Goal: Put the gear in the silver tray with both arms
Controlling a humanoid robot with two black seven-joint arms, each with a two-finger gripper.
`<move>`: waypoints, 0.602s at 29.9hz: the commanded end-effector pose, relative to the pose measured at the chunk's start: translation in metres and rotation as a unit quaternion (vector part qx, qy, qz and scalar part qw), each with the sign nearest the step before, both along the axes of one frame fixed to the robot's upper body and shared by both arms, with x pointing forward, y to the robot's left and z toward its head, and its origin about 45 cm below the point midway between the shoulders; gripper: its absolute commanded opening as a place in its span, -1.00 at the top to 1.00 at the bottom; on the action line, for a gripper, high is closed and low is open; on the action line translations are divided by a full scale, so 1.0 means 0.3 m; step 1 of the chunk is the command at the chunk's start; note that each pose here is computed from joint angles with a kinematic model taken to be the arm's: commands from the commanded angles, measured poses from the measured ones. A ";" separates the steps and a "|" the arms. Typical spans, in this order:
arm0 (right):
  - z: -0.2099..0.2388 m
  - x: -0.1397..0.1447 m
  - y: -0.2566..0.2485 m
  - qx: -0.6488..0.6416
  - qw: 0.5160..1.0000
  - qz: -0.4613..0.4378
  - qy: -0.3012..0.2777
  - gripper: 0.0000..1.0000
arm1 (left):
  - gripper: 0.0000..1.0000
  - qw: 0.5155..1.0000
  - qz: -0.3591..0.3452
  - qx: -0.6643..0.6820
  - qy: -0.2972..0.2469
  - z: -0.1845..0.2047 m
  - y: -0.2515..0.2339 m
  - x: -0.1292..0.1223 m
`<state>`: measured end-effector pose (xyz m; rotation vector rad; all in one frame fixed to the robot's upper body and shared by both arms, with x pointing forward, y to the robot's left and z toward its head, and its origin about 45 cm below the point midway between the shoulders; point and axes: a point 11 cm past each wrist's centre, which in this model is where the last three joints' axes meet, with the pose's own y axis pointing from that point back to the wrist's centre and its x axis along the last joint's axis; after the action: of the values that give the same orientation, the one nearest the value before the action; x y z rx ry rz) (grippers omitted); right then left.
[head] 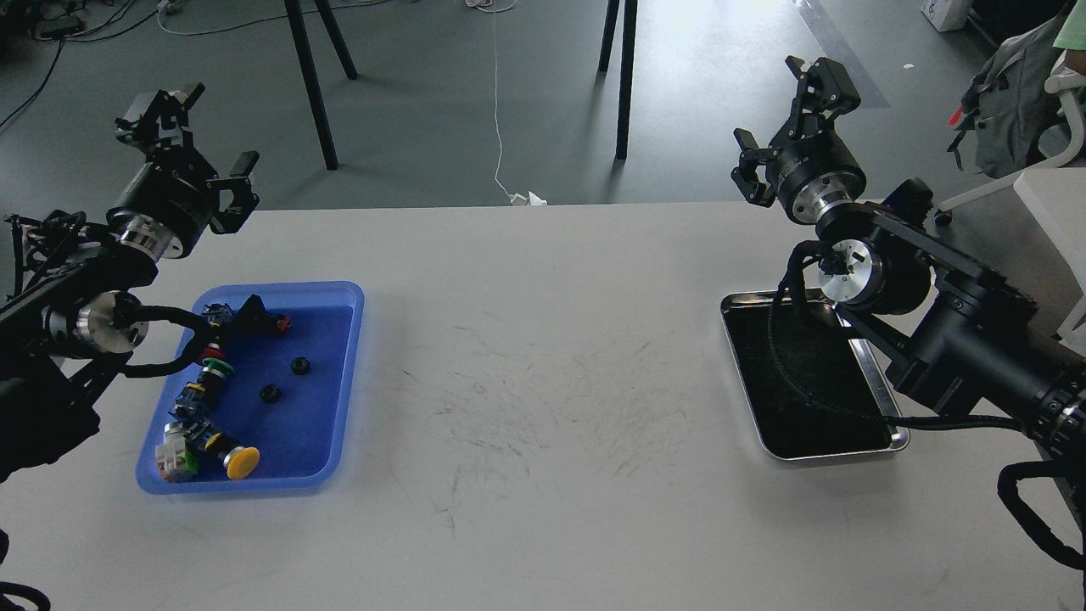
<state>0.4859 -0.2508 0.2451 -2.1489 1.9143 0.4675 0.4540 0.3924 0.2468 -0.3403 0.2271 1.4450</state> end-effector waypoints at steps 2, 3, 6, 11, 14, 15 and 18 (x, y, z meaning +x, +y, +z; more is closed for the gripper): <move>-0.005 -0.002 0.003 -0.002 1.000 0.002 0.002 -0.98 | -0.95 0.999 0.026 -0.031 -0.010 0.000 0.011 -0.004; -0.005 -0.002 0.003 -0.002 1.000 0.002 0.002 -0.98 | -0.95 0.999 0.025 -0.042 -0.016 0.000 -0.005 -0.001; -0.008 -0.002 0.012 -0.001 1.000 0.003 0.003 -0.98 | -0.96 0.996 0.036 -0.064 -0.042 0.007 -0.015 -0.003; -0.017 -0.001 0.013 -0.001 1.000 0.001 0.005 -0.98 | -0.96 0.999 0.028 -0.043 -0.015 -0.063 -0.044 -0.026; -0.024 -0.004 0.013 0.000 1.000 0.000 0.007 -0.98 | -0.96 0.999 0.043 -0.011 0.016 -0.111 -0.056 -0.035; -0.027 -0.005 0.015 0.001 1.000 0.001 0.008 -0.98 | -0.96 0.998 0.051 -0.009 0.019 -0.112 -0.052 -0.035; -0.032 -0.007 0.023 0.002 1.000 0.002 0.009 -0.98 | -0.97 0.998 0.042 0.012 0.037 -0.158 -0.080 -0.050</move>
<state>0.4842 -0.2453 0.2365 -2.1536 1.9191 0.4899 0.4428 0.3751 0.2111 -0.3378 0.2576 1.5465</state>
